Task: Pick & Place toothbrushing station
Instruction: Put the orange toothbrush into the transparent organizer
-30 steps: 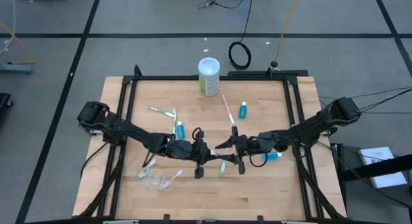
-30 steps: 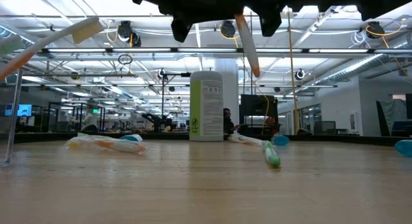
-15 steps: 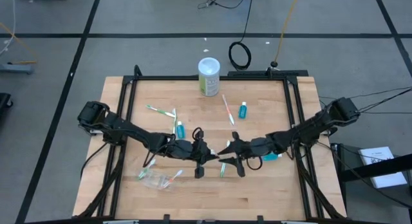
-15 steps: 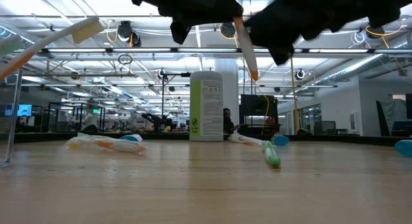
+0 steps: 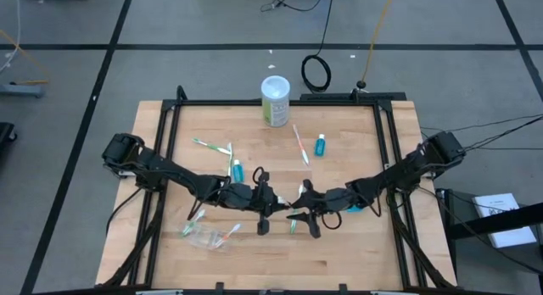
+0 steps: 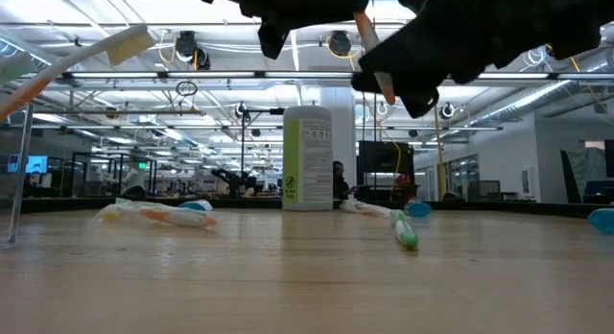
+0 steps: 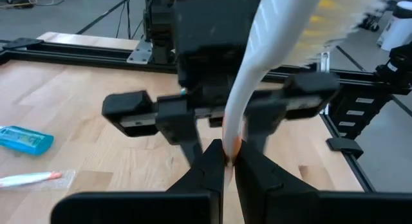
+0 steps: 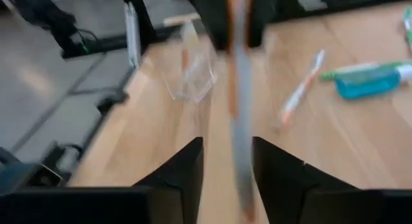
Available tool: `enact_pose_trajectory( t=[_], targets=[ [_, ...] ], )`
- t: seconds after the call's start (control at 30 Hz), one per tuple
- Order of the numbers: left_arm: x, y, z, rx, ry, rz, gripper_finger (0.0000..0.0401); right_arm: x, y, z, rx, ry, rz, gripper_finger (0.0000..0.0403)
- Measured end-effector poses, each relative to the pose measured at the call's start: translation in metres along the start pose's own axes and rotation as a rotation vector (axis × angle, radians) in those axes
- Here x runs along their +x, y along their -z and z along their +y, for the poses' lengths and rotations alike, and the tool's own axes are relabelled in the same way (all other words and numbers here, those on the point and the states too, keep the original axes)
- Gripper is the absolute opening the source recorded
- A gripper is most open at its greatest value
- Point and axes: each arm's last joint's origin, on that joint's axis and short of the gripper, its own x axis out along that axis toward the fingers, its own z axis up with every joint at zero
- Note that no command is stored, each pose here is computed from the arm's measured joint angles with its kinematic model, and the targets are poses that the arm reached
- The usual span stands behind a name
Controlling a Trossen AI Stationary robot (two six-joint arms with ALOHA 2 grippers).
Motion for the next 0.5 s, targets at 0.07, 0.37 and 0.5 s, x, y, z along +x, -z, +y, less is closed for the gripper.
enact_pose_trajectory(
  t=[0.07,0.37,0.5],
  targets=[
    [0.0,0.0,0.0,0.0,0.0,0.0,0.0021,-0.0001,-0.001,-0.0002,-0.01,0.0,-0.007,0.0093],
    [-0.0001,-0.0016,-0.0009,0.006,0.012,-0.016,0.0022,-0.0007,-0.0025,0.0028,-0.105,-0.008,-0.026,0.0018],
    [-0.0001,-0.0042,-0.0022,0.025,0.057,-0.039,0.0022,-0.001,-0.0034,0.003,-0.119,0.008,-0.037,0.0016]
  ],
)
